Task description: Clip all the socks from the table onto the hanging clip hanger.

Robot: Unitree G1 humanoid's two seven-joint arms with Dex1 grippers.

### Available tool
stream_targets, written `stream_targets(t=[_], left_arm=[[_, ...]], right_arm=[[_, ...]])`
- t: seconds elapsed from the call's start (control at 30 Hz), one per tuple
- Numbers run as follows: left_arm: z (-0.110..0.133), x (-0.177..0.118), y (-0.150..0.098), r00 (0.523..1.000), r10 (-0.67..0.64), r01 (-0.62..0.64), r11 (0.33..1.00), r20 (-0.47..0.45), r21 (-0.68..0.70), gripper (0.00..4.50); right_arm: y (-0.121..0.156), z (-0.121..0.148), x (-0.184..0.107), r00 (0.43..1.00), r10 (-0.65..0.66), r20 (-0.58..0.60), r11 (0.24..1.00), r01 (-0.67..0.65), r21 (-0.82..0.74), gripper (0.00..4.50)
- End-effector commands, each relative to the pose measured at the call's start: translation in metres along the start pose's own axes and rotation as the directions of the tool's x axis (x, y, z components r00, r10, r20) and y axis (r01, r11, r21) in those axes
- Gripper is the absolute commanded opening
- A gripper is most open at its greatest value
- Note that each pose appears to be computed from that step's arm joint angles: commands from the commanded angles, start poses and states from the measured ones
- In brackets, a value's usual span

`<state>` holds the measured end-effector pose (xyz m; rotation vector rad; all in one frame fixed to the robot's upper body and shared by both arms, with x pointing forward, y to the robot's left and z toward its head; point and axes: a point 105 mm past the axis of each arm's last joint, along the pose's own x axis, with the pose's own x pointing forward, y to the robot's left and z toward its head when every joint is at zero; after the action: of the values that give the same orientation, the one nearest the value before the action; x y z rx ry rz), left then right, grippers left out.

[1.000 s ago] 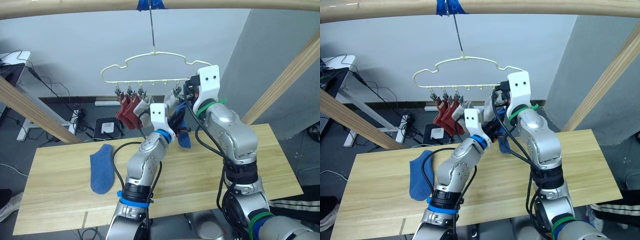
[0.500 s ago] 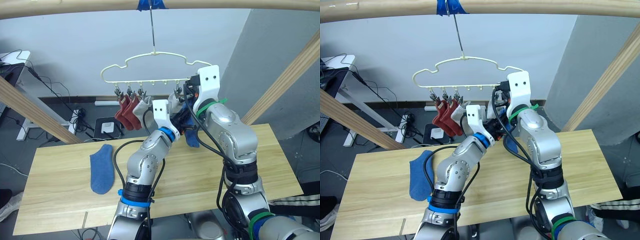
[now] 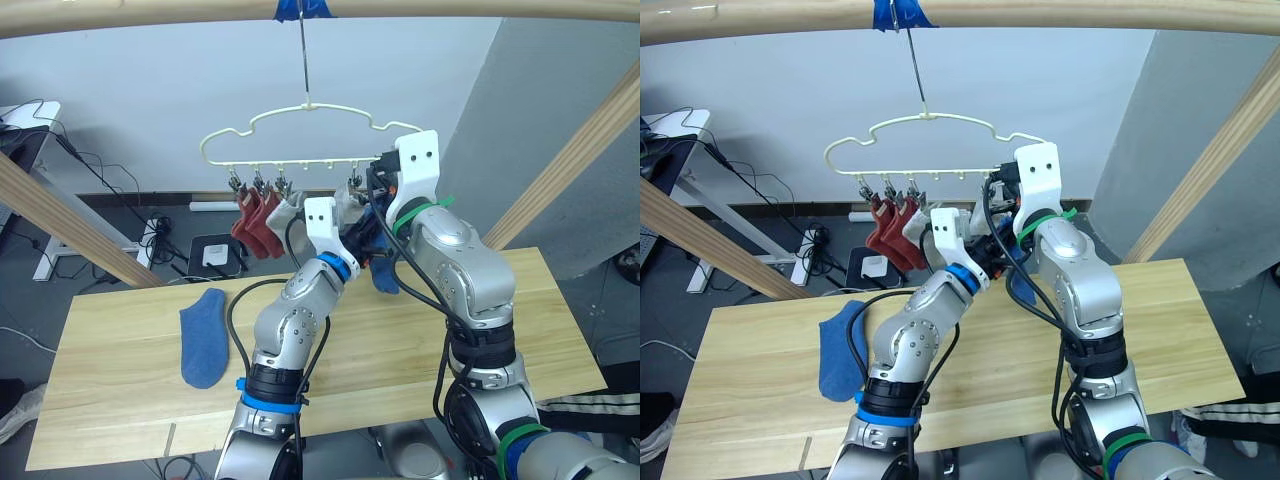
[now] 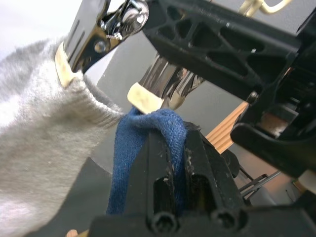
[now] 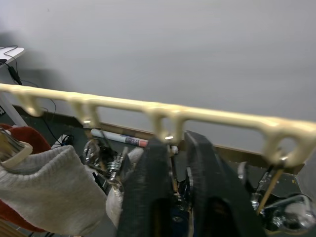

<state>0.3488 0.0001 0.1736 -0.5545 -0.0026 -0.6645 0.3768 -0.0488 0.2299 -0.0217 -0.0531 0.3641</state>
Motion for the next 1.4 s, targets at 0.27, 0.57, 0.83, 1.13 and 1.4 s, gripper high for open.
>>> stream_targets(t=[0.27, 0.57, 0.83, 1.13, 1.4], left_arm=[[0.012, 0.003, -0.011, 0.998, -0.031, 0.028, 0.998, 0.055, 0.061, 0.0], [0.005, 0.001, -0.003, 0.999, -0.009, 0.004, 0.991, 0.037, 0.132, 0.58], [-0.001, -0.003, 0.003, 1.0, -0.019, 0.017, 0.974, 0.009, 0.225, 2.75], [-0.01, -0.025, 0.014, 0.996, -0.066, 0.087, 0.918, -0.067, 0.387, 3.6], [0.001, -0.064, 0.015, 0.961, -0.209, 0.276, 0.785, -0.182, 0.555, 3.6]], right_arm=[[0.015, 0.017, -0.017, 0.992, 0.115, 0.041, 0.991, -0.118, 0.063, 3.21], [0.015, 0.021, -0.053, 0.966, 0.256, 0.037, 0.967, -0.256, -0.001, 3.28], [0.003, 0.02, -0.074, 0.954, 0.299, 0.007, 0.954, -0.298, -0.044, 3.28], [-0.009, 0.02, -0.09, 0.953, 0.303, 0.022, 0.945, -0.297, -0.14, 3.28], [-0.041, 0.008, -0.084, 0.99, 0.13, 0.049, 0.957, -0.113, -0.266, 3.28]])
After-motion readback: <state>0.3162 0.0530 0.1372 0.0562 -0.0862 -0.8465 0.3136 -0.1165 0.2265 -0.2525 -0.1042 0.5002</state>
